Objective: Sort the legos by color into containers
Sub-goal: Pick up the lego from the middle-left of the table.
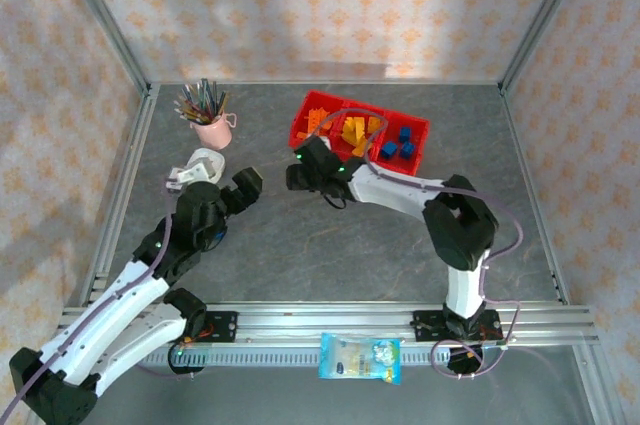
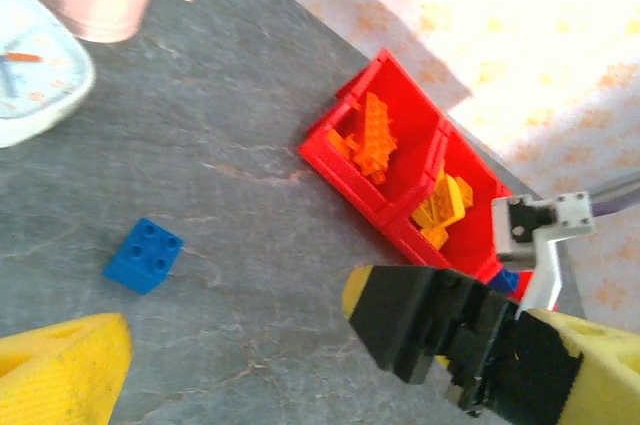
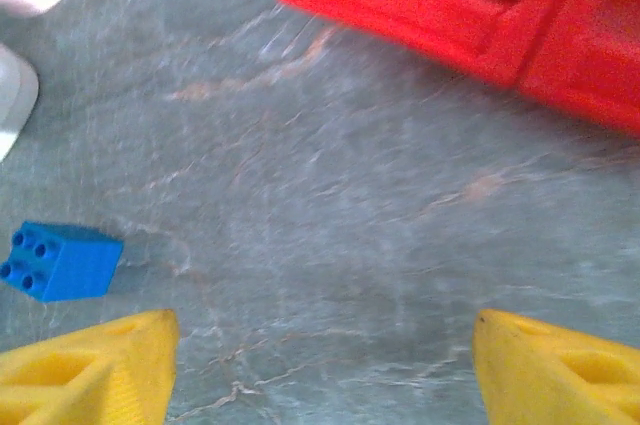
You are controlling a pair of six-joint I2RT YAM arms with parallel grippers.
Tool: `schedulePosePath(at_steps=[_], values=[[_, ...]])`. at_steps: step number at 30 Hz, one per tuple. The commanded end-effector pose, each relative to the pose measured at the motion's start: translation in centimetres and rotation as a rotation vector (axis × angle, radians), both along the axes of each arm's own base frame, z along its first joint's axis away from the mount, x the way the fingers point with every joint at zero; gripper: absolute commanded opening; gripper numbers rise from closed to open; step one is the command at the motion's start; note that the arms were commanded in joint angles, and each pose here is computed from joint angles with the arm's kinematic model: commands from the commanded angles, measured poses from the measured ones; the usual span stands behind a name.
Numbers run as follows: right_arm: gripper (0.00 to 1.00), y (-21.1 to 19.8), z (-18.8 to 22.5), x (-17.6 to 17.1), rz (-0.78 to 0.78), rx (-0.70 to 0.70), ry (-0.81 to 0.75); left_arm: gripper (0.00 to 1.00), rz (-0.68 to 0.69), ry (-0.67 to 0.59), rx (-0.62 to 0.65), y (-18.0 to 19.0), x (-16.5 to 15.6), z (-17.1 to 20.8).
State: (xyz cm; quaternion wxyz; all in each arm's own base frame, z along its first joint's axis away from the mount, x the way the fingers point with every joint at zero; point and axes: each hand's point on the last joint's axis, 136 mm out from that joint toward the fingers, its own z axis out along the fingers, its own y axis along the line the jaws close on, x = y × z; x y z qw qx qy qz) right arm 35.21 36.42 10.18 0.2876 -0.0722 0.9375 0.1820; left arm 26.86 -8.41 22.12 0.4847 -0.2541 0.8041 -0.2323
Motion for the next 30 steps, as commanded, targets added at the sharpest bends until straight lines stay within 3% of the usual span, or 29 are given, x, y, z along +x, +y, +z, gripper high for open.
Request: schedulePosePath(at_steps=[1, 7, 13, 22, 30], values=[[0.78, 3.9, 0.9, 0.2, 0.038, 0.06, -0.019, 0.99, 0.097, 0.04, 0.042, 2.6, -1.2, -0.9], [0.8, 8.9, -0.3, 0.0, 0.114, 0.065, -0.005, 0.99, 0.161, 0.046, 0.054, 4.4, -2.1, -0.7], [0.81, 11.3, -2.7, 0.2, 0.119, 0.022, 0.01, 0.99, 0.197, 0.063, 0.067, 5.3, -2.3, -1.2], [0.83, 12.7, -6.0, 1.0, 0.109, -0.048, 0.03, 0.99, 0.211, 0.071, 0.065, 5.6, -2.1, -1.7], [0.7, 10.0, -5.9, 0.4, 0.07, -0.14, 0.037, 0.99, 0.191, 0.078, 0.054, 5.1, -1.6, -2.0]])
